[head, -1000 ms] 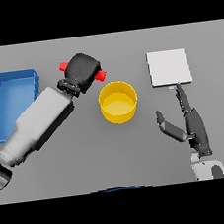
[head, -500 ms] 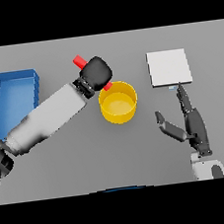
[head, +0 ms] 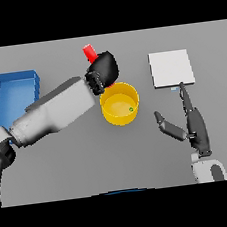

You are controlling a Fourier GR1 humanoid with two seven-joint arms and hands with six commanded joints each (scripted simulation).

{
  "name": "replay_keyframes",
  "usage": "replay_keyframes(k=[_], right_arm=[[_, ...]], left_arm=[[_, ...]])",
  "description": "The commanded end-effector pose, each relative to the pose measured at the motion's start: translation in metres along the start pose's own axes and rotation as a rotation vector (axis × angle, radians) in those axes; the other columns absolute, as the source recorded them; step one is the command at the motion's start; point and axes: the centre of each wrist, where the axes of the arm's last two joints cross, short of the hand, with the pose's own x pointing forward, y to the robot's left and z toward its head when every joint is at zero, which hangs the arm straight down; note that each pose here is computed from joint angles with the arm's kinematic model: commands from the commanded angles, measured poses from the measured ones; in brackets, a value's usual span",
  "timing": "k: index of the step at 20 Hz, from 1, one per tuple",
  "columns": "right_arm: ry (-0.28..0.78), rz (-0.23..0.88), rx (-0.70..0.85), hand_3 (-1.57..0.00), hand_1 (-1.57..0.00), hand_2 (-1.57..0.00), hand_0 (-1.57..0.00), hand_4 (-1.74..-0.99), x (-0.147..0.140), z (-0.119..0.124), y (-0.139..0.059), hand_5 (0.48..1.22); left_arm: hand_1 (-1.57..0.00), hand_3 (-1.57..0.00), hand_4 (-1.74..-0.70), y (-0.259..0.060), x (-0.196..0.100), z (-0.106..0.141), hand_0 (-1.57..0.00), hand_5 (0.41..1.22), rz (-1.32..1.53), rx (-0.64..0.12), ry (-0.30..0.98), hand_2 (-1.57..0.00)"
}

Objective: Pick up the red beaker and tilt it to pour out 1 green nut into yellow bowl. Pick up the yellow bowl and place it on the metallic measuring scale.

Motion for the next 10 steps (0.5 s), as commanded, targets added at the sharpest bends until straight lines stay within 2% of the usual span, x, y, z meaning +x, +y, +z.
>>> replay_keyframes(k=[1, 3, 6, 10], right_arm=[[-0.002, -0.002, 0.011, 0.00, 0.00, 0.00, 0.00, -1.225, -0.002, 0.005, 0.001, 0.583], [-0.009, -0.002, 0.008, 0.00, 0.00, 0.00, 0.00, -1.214, 0.000, 0.002, -0.001, 0.589], [-0.035, 0.005, 0.011, 0.00, 0.00, 0.00, 0.00, -1.210, 0.000, 0.007, 0.001, 0.592], [-0.009, 0.030, 0.005, 0.00, 0.00, 0.00, 0.00, -1.206, -0.002, 0.007, 0.000, 0.592]], left_arm=[[-1.57, -1.57, -1.73, 0.001, 0.002, -0.002, -1.57, 1.221, -0.026, -0.002, -0.007, -1.57], [-1.57, -1.57, -1.73, 0.004, 0.002, -0.004, -1.57, 1.221, -0.086, -0.016, -0.011, -1.57], [-1.57, -1.57, -1.73, 0.005, 0.006, -0.006, -1.57, 1.221, -0.160, 0.001, -0.041, -1.57], [-1.57, -1.57, -1.73, 0.017, -0.014, -0.003, -1.57, 1.221, -0.210, 0.005, -0.028, -1.57]])
